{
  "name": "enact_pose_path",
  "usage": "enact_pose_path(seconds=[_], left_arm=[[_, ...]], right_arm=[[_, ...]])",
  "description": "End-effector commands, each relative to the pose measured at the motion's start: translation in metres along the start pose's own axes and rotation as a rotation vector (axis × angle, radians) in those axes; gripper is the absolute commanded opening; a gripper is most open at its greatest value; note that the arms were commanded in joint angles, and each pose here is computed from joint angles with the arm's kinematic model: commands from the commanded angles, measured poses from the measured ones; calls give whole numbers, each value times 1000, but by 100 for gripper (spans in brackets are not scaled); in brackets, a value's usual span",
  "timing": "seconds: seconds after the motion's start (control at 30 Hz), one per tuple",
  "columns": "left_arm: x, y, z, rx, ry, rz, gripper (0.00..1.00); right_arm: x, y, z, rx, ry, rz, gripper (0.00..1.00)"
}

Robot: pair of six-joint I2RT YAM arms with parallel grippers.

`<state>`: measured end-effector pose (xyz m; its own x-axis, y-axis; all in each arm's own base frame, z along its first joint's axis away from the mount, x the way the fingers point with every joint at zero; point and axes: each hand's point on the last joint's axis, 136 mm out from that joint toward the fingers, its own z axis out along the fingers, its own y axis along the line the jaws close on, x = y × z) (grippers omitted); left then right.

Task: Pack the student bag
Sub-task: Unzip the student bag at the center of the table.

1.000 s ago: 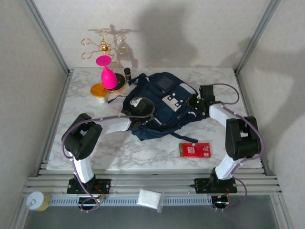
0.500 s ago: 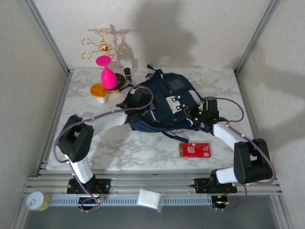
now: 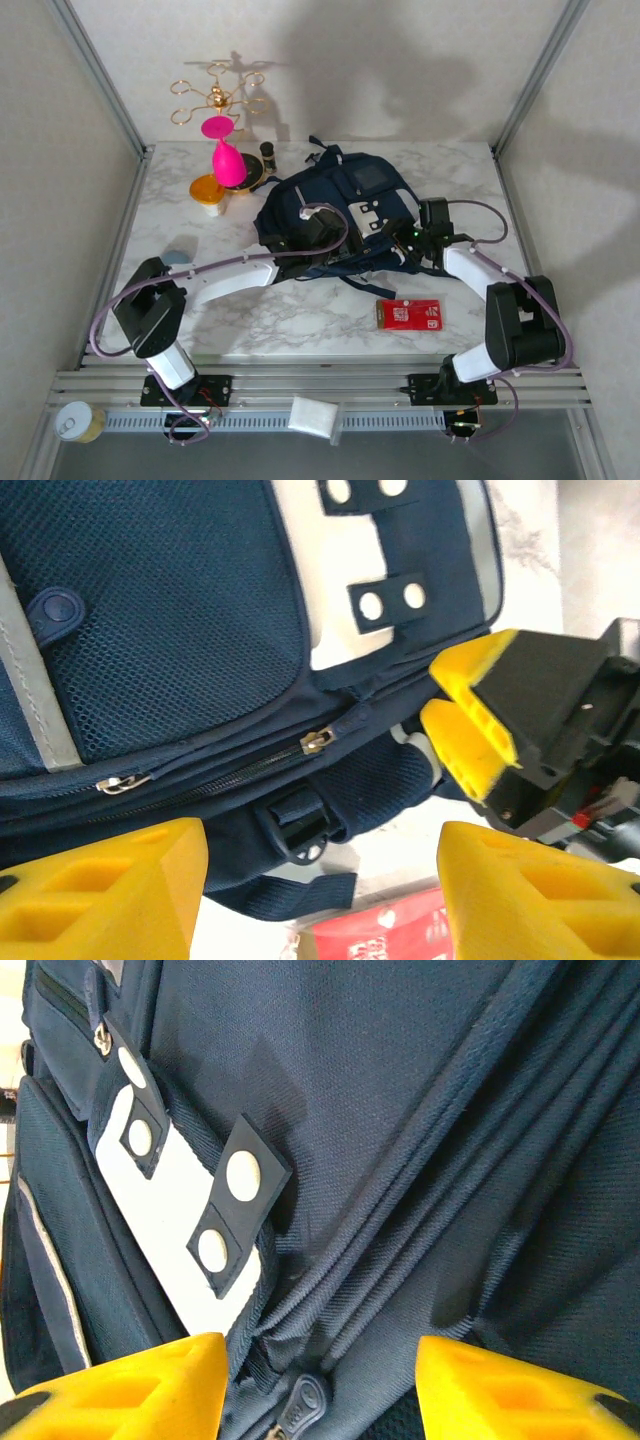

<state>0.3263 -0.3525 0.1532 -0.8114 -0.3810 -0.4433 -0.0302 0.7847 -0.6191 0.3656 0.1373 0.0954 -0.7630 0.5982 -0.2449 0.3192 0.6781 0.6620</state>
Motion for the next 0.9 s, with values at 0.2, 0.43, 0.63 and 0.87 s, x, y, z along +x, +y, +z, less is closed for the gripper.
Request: enact_pose_path(seconds=[0.2,0.43,0.63,0.87], left_arm=[[8,12,22,-78,11,-9,62],[17,15,31,-87,43,-4,62],[21,18,35,-96,56,-2,62],[24,23,30,-108,54,6,63]], right_arm=[[-12,13,26,64,-13,48,48],[-5,9,33,144,-27,41,49],[15,5,46,202,3,29,53],[25,-15,29,241,-42,29,60]])
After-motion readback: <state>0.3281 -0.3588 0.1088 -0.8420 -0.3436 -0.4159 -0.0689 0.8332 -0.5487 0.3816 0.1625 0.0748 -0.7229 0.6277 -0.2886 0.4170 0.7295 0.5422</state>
